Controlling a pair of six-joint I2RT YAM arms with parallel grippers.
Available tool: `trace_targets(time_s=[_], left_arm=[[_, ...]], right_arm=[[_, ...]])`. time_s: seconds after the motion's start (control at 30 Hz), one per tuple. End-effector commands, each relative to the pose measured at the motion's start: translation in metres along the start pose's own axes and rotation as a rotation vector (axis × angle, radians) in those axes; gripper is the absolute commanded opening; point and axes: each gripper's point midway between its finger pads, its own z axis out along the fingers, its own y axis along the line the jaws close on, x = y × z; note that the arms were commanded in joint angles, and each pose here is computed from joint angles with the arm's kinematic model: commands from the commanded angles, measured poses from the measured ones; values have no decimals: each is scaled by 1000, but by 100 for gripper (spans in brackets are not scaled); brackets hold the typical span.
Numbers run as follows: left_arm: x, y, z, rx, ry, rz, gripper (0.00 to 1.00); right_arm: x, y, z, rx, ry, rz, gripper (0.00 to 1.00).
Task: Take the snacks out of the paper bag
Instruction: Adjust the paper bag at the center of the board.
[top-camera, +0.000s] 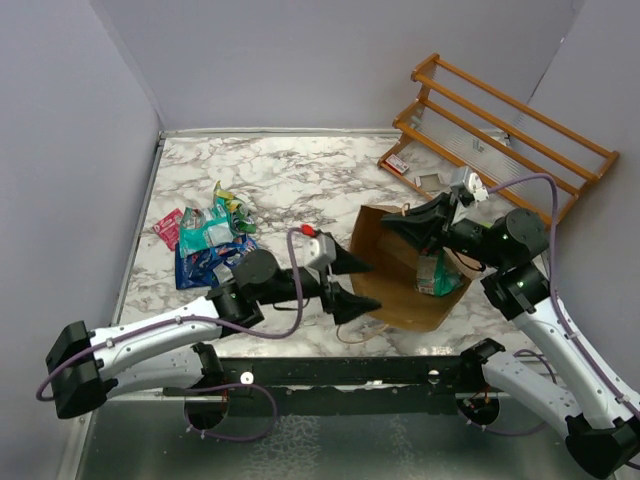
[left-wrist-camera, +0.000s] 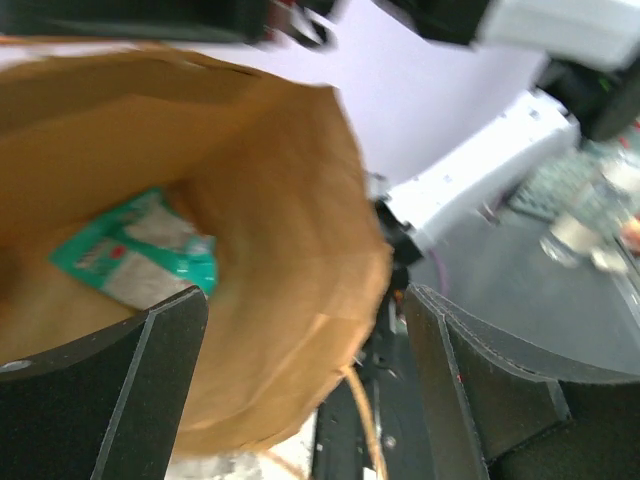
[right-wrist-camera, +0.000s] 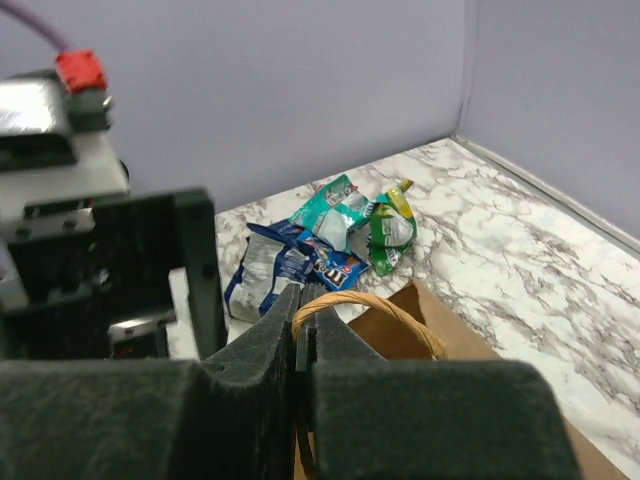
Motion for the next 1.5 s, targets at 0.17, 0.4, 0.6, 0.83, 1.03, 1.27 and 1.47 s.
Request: trace_targets(time_s=[0.17, 0.4, 0.6, 0.83, 1.03, 1.27, 1.47], left_arm=[[21, -11, 49, -19, 68, 108, 79], [59, 11, 75, -143, 117, 67, 67], [94, 37, 84, -287, 138, 83, 62], [128, 79, 90, -487, 210, 103, 50], [121, 77, 106, -452, 220, 138, 51], [107, 82, 129, -431, 188, 121, 53], [98, 90, 136, -411, 164, 83, 53]], right_arm=[[-51, -1, -1, 48, -117, -75, 2], [-57, 14, -1, -37, -166, -145, 2], [-48, 9, 1, -29, -137, -128, 2], [-46, 13, -2, -43, -137, -166, 2], [-65, -41, -8, 260, -108, -243, 2], [-91, -108, -25, 601, -41, -481, 2], [-128, -120, -26, 668, -57, -660, 2]])
